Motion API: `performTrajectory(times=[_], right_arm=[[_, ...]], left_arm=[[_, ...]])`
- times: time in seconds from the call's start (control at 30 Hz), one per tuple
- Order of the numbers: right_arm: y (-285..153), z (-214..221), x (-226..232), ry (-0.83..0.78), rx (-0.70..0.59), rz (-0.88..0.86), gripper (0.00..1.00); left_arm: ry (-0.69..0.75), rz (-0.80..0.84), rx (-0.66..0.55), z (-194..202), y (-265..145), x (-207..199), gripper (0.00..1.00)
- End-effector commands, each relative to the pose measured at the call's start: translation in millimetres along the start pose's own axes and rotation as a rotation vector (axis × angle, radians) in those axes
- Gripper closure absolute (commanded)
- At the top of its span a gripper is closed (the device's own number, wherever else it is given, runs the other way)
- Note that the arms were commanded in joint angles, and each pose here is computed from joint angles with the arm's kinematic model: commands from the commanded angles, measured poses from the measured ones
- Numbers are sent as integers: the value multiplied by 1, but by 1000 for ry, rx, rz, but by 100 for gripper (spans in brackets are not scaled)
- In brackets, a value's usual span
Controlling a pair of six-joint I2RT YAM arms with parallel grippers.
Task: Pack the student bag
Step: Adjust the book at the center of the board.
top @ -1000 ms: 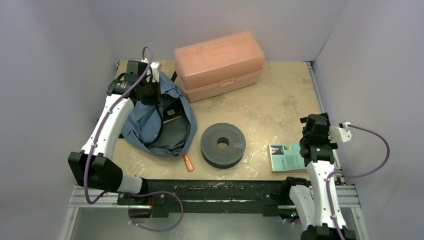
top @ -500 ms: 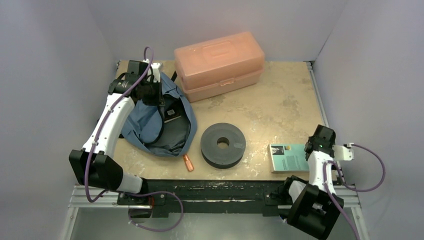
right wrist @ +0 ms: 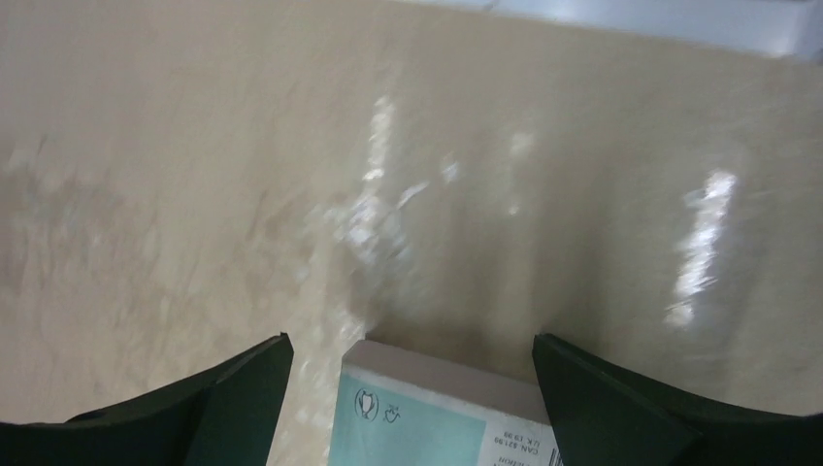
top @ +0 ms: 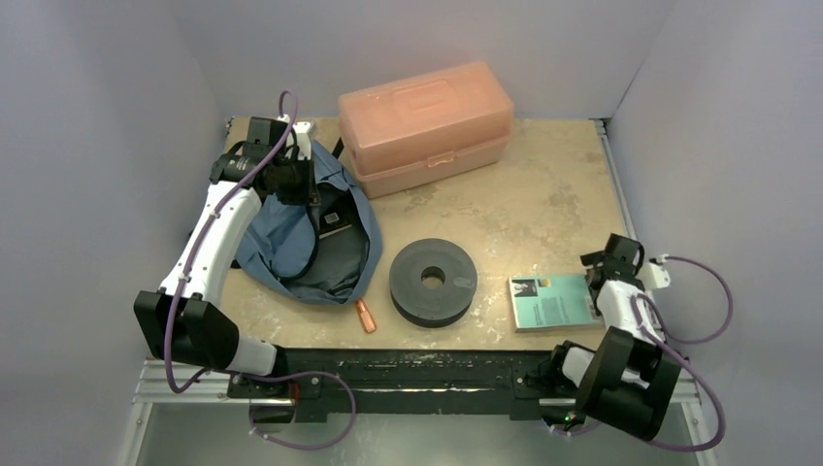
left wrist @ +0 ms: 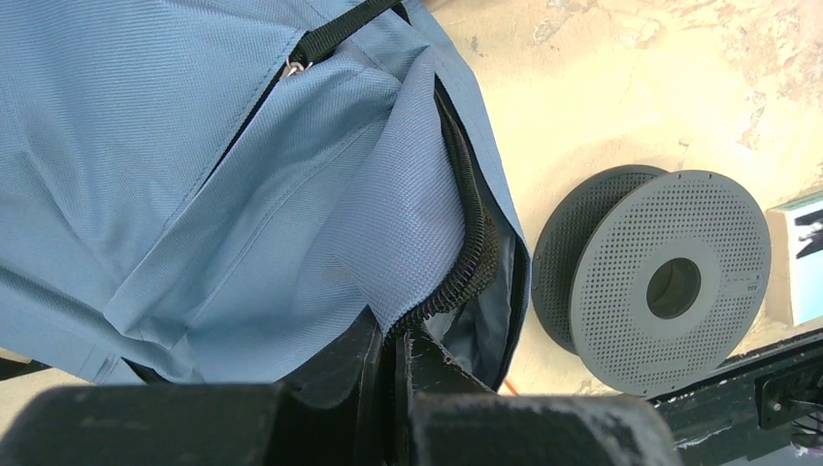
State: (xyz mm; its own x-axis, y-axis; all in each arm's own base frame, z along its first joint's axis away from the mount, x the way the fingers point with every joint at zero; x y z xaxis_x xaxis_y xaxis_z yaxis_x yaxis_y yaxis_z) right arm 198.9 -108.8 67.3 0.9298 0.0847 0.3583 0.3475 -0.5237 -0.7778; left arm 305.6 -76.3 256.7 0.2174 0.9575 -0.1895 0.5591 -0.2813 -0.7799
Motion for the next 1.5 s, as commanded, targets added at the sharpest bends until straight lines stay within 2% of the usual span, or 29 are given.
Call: performTrajectory(times=[0.0, 0.07, 0.2, 0.3, 0.33, 0.5, 0.6, 0.73, 0.83, 0.93, 1.13, 1.17, 1.23, 1.3, 1.43, 1.47], right_arm=[[-32, 63, 59, -139, 202, -233, 1], [-47, 84, 99, -203, 229, -357, 1], [-78, 125, 163, -409, 311, -481, 1], [-89, 134, 175, -497, 333, -472, 1], [-92, 132, 173, -490, 339, -467, 1], [-90, 96, 130, -470, 185, -354, 1], [-87, 77, 93, -423, 189, -278, 1], [-83, 53, 47, -346, 168, -181, 1], [-86, 46, 31, -361, 131, -148, 1], [-85, 52, 21, -391, 172, -111, 1], [-79, 95, 22, -424, 397, -232, 1], [-81, 103, 27, -429, 436, -295, 4], [-83, 111, 35, -424, 468, -388, 20], [-83, 112, 46, -423, 444, -446, 29], [-79, 104, 69, -399, 372, -485, 29], [-77, 103, 74, -443, 351, -512, 41]], left_arm=[[2, 26, -76, -14, -9, -5, 100], [2, 26, -79, -14, -10, -5, 100], [1, 26, -76, -14, -9, -5, 100], [3, 24, -75, -13, -10, -5, 100], [4, 25, -79, -14, -11, -5, 100], [5, 36, -82, -13, -12, -6, 100], [3, 48, -84, -14, -13, -8, 97], [2, 38, -95, -13, -16, -7, 82], [5, 15, -123, -14, -24, -6, 72], [13, -1, -182, -15, -31, -5, 65], [48, 33, -294, -18, -48, -14, 60], [64, 41, -334, -18, -56, -18, 58], [95, 52, -412, -18, -69, -27, 43], [134, 86, -503, -17, -80, -40, 30], [209, 186, -551, -6, -90, -82, 25], [207, 241, -535, -1, -87, -94, 24]])
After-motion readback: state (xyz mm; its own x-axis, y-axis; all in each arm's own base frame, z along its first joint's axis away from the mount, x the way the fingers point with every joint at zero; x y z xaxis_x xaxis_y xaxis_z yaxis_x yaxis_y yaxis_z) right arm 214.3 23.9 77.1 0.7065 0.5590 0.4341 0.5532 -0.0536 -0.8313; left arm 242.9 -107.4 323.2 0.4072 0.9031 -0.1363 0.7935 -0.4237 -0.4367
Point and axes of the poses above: each gripper's point midway between its finger pads, its own y axis out along the fingers, its own x axis along the line the jaws close on, z = x × y, the point moved 5 cm from there along -y, back along the fingers, and after that the axes turned 4 degrees about y, right-handed, at the moved point
